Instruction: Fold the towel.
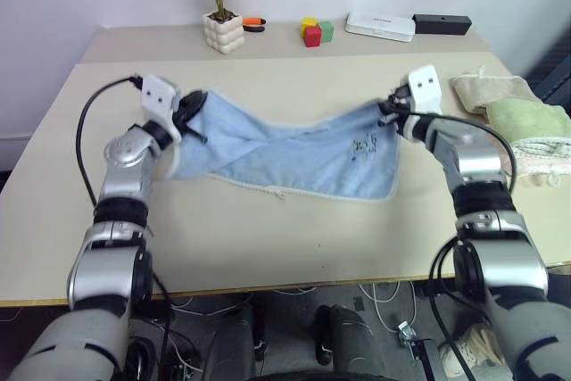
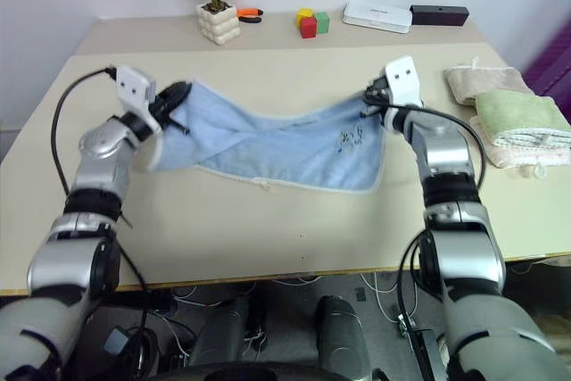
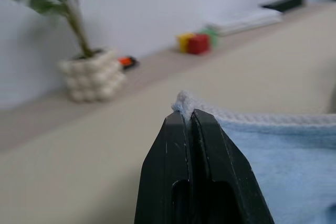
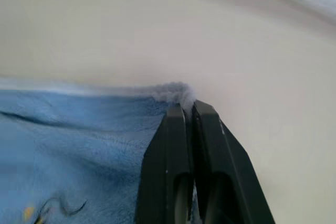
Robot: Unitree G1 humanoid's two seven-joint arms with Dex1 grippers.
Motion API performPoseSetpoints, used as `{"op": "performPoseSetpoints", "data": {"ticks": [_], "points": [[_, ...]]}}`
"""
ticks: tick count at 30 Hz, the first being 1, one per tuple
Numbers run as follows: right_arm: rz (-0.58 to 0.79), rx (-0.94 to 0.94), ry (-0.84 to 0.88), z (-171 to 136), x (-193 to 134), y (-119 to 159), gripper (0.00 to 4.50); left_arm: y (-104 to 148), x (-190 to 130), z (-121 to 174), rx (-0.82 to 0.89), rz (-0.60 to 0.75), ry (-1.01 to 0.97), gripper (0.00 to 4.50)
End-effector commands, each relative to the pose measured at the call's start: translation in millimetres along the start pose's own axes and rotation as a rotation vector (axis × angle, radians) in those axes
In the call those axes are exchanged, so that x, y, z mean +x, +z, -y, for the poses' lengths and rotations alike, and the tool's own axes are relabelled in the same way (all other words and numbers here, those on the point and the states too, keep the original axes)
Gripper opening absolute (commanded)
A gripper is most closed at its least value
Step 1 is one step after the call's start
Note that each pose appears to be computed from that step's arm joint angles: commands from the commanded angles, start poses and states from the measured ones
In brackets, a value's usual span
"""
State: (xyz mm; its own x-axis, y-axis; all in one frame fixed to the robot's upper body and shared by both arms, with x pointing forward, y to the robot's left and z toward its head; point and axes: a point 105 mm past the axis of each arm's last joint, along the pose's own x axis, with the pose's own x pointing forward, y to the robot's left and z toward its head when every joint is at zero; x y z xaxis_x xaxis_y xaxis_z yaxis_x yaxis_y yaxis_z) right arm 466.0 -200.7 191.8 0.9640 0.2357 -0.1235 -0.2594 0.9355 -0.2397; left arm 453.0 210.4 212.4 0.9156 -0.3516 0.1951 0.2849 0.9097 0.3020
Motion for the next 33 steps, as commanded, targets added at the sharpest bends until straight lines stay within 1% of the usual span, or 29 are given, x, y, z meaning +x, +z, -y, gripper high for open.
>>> {"op": "performPoseSetpoints", "data": {"ticks": [1, 3, 5, 7, 8, 10, 12, 13, 15, 16, 18, 21, 24, 27, 30, 33], "points": [[0.165, -0.061, -0.120, 15.2, 5.8, 61.2, 0.04, 62.3, 16.8, -30.0, 0.157, 0.109, 0.120, 0.00], [0.255, -0.060, -0.158, 24.7, 0.9, 91.3, 0.04, 87.4, 18.3, -40.0, 0.207, 0.158, 0.141, 0.00], [0.332, -0.053, -0.197, 37.5, -7.8, 111.6, 0.04, 107.4, 14.8, -50.4, 0.245, 0.203, 0.152, 0.00], [0.407, -0.039, -0.189, 45.0, -17.7, 124.2, 0.04, 116.9, 8.4, -58.5, 0.323, 0.214, 0.149, 0.00], [0.433, -0.045, -0.180, 47.3, -22.3, 126.9, 0.04, 117.9, 4.8, -60.9, 0.364, 0.211, 0.140, 0.00], [0.472, -0.098, -0.142, 46.3, -31.2, 125.6, 0.04, 116.8, -3.4, -66.3, 0.376, 0.219, 0.123, 0.00], [0.508, -0.133, -0.041, 34.2, -41.3, 117.9, 0.04, 111.9, -11.6, -63.3, 0.344, 0.248, 0.052, 0.00], [0.526, -0.137, 0.056, 20.6, -48.7, 109.9, 0.04, 105.3, -16.1, -59.0, 0.341, 0.252, 0.002, 0.00], [0.481, -0.206, 0.215, -7.9, -64.2, 76.8, 0.04, 83.3, -27.2, -40.3, 0.296, 0.253, -0.169, 0.00], [0.451, -0.206, 0.275, -18.6, -71.4, 61.3, 0.04, 73.9, -33.1, -35.0, 0.303, 0.248, -0.211, 0.00], [0.378, -0.204, 0.344, -31.9, -83.4, 30.7, 0.04, 54.4, -43.9, -26.4, 0.293, 0.225, -0.278, 0.00], [0.299, -0.254, 0.358, -34.4, -95.1, 1.5, 0.04, 33.6, -58.5, -20.2, 0.256, 0.206, -0.330, 0.00], [0.263, -0.258, 0.387, -31.0, -110.1, -9.6, 0.04, 15.8, -76.7, -12.2, 0.234, 0.180, -0.418, 0.00], [0.252, -0.267, 0.421, -25.4, -125.7, -9.7, 0.04, 2.9, -95.7, -8.9, 0.219, 0.141, -0.499, 0.00], [0.217, -0.267, 0.484, -23.9, -141.1, -15.9, 0.04, -4.7, -112.7, -11.0, 0.185, 0.090, -0.559, 0.00], [0.182, -0.257, 0.534, -25.0, -152.7, -23.6, 0.04, -6.3, -122.3, -12.4, 0.141, 0.074, -0.579, 0.00]]}}
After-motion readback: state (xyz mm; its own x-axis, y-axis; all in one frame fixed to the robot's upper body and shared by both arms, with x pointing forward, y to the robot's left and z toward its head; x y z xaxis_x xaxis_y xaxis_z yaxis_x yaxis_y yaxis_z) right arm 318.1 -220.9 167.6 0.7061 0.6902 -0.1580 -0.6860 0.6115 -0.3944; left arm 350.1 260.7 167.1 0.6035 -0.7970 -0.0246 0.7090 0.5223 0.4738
